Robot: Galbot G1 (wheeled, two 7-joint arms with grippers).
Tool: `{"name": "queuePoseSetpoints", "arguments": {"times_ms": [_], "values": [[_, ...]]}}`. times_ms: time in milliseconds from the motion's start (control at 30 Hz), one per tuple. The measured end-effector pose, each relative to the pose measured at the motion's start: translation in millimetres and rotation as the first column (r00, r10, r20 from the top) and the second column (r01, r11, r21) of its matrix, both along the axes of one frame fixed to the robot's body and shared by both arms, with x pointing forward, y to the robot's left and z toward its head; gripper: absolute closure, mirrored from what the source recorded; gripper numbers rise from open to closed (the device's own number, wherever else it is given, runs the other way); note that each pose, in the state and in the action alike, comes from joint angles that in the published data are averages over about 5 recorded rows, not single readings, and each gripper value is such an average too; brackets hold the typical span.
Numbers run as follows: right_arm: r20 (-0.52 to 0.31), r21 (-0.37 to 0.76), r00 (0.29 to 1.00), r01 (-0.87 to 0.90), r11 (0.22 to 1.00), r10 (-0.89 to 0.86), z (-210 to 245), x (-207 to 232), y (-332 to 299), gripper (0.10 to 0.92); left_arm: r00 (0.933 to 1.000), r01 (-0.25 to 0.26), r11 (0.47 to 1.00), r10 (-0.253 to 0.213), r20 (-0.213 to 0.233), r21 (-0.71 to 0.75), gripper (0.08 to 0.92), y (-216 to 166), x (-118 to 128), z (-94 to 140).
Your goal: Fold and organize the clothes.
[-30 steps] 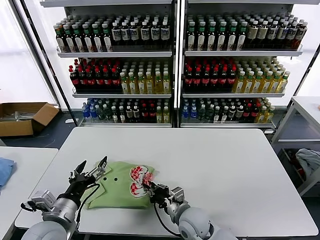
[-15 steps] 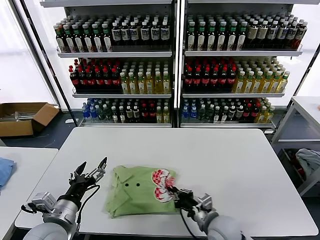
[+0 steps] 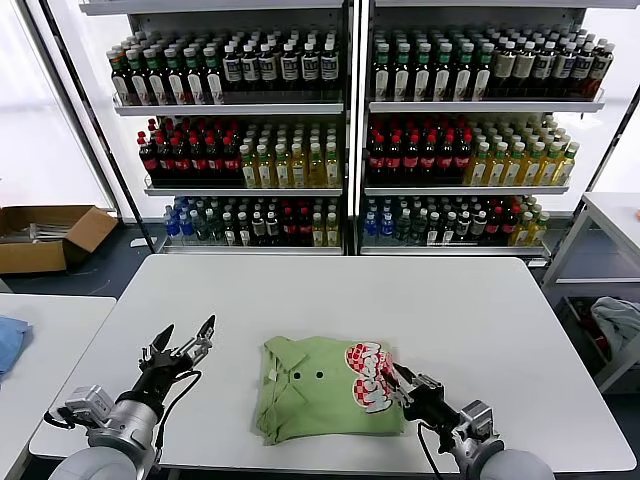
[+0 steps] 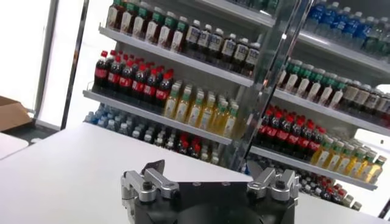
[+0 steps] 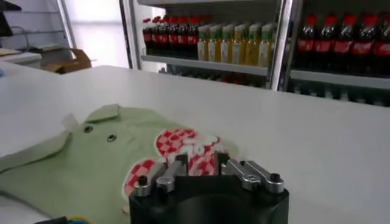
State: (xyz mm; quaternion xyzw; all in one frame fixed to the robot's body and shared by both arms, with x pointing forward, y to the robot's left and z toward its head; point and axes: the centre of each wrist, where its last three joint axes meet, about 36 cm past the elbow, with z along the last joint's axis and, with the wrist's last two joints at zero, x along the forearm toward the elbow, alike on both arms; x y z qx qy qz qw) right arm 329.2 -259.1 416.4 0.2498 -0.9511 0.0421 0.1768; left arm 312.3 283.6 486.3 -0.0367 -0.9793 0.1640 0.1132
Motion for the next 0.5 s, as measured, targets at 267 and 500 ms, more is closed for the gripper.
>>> {"name": "queuePoseSetpoints", "arguments": {"times_ms": [267,500], "values": [[0.027,0.053,1.0,0.0,0.999,-0.002,-3.6,5.0,25.2,0.392,0.9999,0.009,1.0,-0.009,0.004,-0.003,0.177,-2.9,-3.2,1.8],[-0.083,0.057,0.996,0.041,0.998,-0.036,-31.1,12.1,50.0,0.219,0.9999,0.002,1.0,-0.001,0.014,-0.008,0.177,-2.0,-9.1,3.5]]}}
